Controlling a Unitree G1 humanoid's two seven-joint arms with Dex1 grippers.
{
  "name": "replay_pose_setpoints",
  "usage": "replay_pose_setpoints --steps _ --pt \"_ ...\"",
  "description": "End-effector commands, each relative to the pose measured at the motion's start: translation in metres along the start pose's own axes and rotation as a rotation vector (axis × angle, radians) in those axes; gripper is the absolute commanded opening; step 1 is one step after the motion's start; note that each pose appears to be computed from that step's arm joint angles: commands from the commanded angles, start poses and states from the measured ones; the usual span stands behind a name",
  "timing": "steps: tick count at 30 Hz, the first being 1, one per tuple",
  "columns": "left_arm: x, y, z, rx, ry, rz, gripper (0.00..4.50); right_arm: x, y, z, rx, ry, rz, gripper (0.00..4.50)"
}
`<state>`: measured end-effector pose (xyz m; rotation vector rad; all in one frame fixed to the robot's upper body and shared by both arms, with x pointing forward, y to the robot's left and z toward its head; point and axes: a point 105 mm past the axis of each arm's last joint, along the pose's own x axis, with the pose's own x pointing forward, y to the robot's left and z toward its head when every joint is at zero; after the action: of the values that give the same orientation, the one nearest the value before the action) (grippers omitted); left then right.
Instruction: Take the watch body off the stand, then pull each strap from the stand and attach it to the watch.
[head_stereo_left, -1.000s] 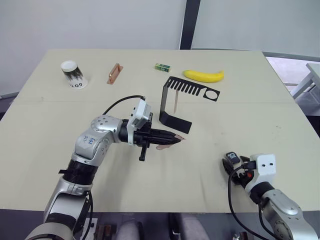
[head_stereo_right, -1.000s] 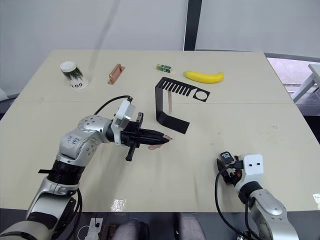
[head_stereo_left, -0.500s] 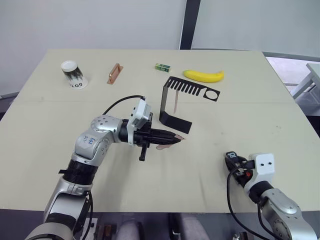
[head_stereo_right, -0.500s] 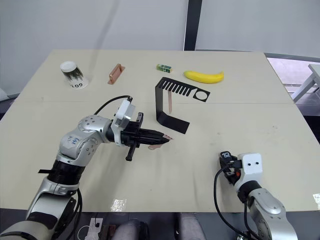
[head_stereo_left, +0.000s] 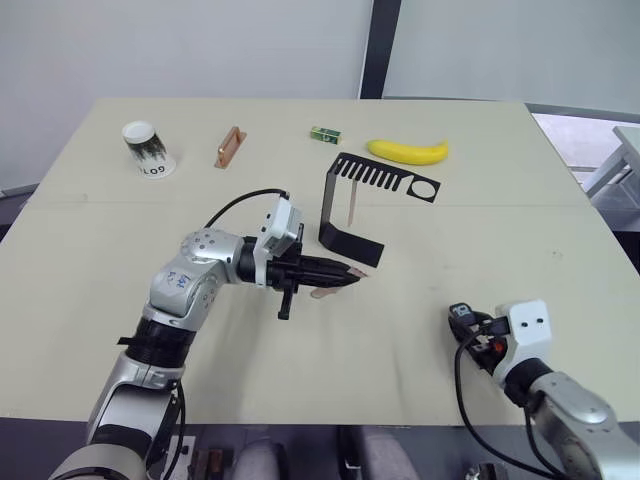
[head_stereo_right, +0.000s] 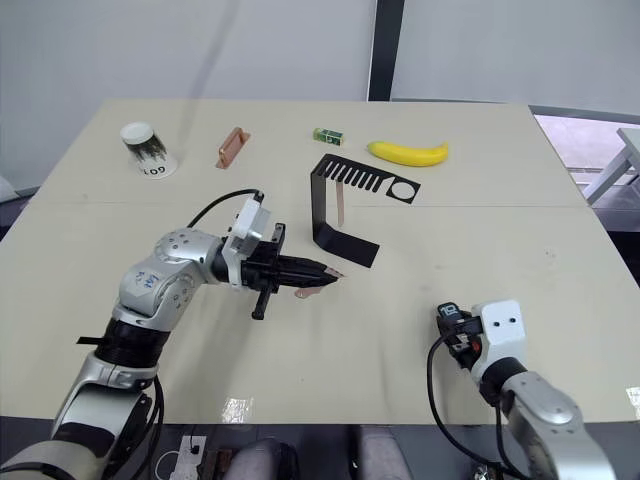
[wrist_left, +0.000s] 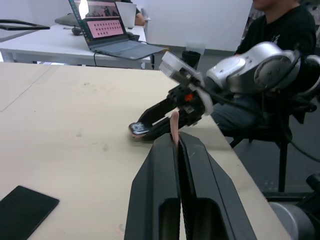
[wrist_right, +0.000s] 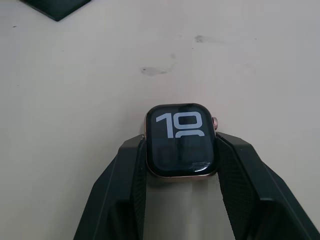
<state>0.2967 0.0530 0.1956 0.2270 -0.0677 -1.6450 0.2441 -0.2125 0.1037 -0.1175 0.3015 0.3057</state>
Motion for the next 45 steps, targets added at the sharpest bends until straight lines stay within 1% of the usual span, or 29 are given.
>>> replay_pose_setpoints --steps 1,3,8,11,13,19,27,35,45 --pt "-0.001 -0.001 -0.007 0.192 0.109 -0.044 0.00 -0.010 0.025 0.023 0.057 0.021 0.222 1.51" --pt "0.000 -0.002 -0.012 0.232 0.130 -0.062 0.00 -0.010 0.033 0.030 0.108 0.055 0.314 1.51" --pt "0.004 -0.005 -0.020 0.351 0.172 -0.098 0.00 -0.002 0.053 0.045 0.324 0.119 0.508 1.51" --pt "0.007 -0.003 -0.020 0.398 0.177 -0.089 0.00 0.005 0.062 0.051 0.394 0.149 0.573 1.51" --pt "0.009 0.000 -0.019 0.413 0.174 -0.072 0.00 0.009 0.066 0.054 0.406 0.168 0.596 1.51" --pt "0.013 -0.002 -0.023 0.447 0.193 -0.071 0.00 0.018 0.078 0.060 0.499 0.196 0.635 1.51" --pt "0.016 -0.003 -0.025 0.465 0.206 -0.066 0.00 0.020 0.086 0.070 0.587 0.208 0.658 1.51" --pt "0.016 -0.003 -0.026 0.469 0.212 -0.063 0.00 0.018 0.089 0.072 0.603 0.222 0.660 1.51" --pt "0.017 0.000 -0.024 0.457 0.201 -0.053 0.00 0.016 0.088 0.067 0.584 0.236 0.640 1.51"
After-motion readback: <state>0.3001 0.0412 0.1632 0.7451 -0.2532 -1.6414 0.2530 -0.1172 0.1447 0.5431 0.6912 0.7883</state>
